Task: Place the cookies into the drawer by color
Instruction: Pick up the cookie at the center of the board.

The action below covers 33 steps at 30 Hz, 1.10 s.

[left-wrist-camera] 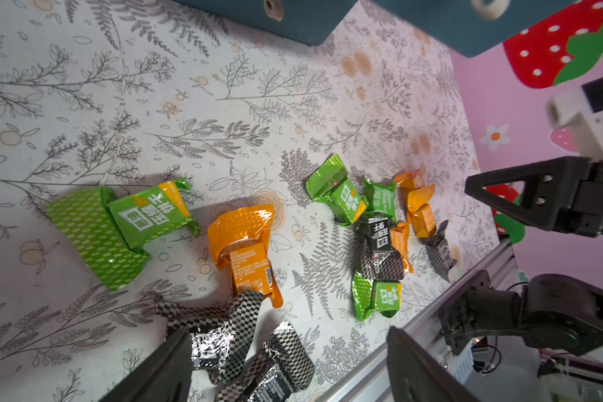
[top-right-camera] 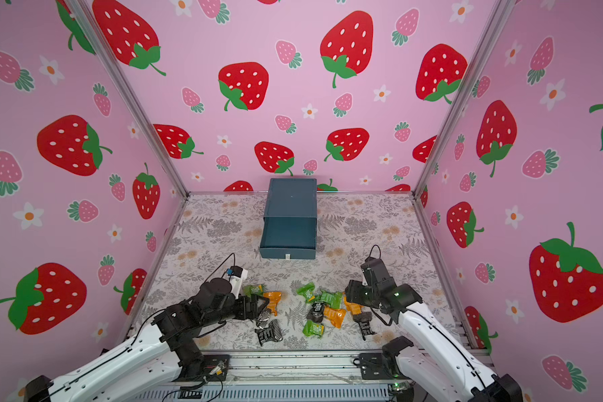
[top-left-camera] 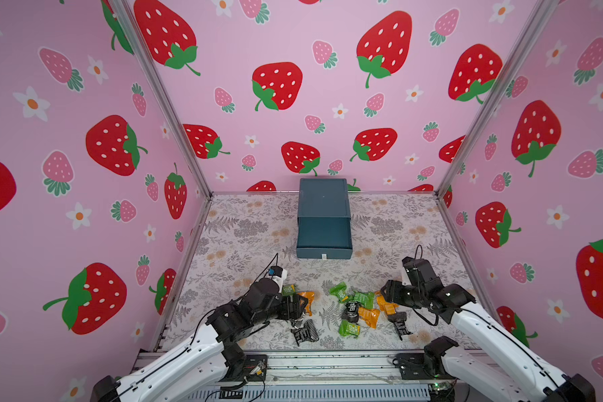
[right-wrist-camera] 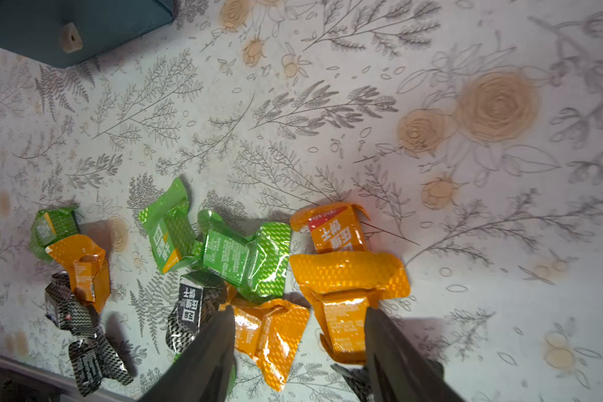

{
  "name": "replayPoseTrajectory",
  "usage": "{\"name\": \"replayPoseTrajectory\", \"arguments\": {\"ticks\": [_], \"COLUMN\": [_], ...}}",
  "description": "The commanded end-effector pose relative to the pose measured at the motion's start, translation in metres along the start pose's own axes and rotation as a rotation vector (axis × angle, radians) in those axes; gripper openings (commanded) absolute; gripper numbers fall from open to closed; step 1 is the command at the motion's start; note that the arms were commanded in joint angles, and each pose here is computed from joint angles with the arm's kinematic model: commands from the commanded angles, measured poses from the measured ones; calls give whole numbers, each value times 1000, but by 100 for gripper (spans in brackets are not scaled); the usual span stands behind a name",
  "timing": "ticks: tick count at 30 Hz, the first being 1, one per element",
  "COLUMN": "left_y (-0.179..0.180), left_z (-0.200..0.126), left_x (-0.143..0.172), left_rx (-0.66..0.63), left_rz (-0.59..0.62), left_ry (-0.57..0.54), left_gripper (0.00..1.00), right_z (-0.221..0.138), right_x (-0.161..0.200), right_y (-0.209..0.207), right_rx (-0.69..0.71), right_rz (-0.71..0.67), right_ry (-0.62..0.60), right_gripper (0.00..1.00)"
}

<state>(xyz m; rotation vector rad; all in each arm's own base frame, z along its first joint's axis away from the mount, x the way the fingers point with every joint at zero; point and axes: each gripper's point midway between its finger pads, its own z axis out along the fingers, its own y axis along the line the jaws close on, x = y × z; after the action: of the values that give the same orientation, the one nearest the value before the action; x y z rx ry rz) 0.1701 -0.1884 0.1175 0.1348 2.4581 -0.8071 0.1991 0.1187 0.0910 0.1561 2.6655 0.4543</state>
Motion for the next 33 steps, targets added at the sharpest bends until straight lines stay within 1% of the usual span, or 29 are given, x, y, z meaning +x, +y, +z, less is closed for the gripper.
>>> {"name": "replayPoseTrajectory", "arguments": {"ticks": [1,4,7,8,10,12,15,17,19,21,25,28,31,33], "left_y": [-3,-8,-24,-31,-42,-49,-50,-43,-41,-42,-36,-29,-22,-23], "left_z": [8,13,11,9,5,2,-1,-1,0,-3,-9,-10,-11,-12], "left_x": [-3,-10,-26,-32,-42,-51,-57,-57,-55,-53,-42,-35,-37,-36], "left_rx": [2,11,87,114,157,167,126,79,94,124,123,105,69,67], "left_rz": [17,38,65,83,106,119,156,178,188,185,147,132,125,131], "left_ry": [-26,-72,-150,-181,-229,-252,-243,-242,-257,-272,-240,-225,-231,-225], "left_gripper": [89,87,87,87,87,87,87,87,88,89,88,88,88,88], "right_z": [15,32,42,44,47,47,46,44,45,46,45,46,53,59], "right_x": [-6,-11,-15,-17,-20,-23,-17,-14,-8,-1,13,16,14,14], "right_y": [29,50,75,83,92,96,100,102,111,117,123,126,132,134], "right_rx": [-105,-158,-211,-230,-243,-220,-181,-163,-162,-142,-104,-82,-73,-50], "right_rz": [-33,-56,-152,-182,-206,-228,-288,-315,-351,-397,-445,-471,-489,-505], "right_ry": [-9,-15,1,-11,-37,-60,-60,-67,-85,-104,-111,-118,-122,-115], "right_gripper": [63,61,61,61,61,61,61,62,62,63,66,69,69,69]}}
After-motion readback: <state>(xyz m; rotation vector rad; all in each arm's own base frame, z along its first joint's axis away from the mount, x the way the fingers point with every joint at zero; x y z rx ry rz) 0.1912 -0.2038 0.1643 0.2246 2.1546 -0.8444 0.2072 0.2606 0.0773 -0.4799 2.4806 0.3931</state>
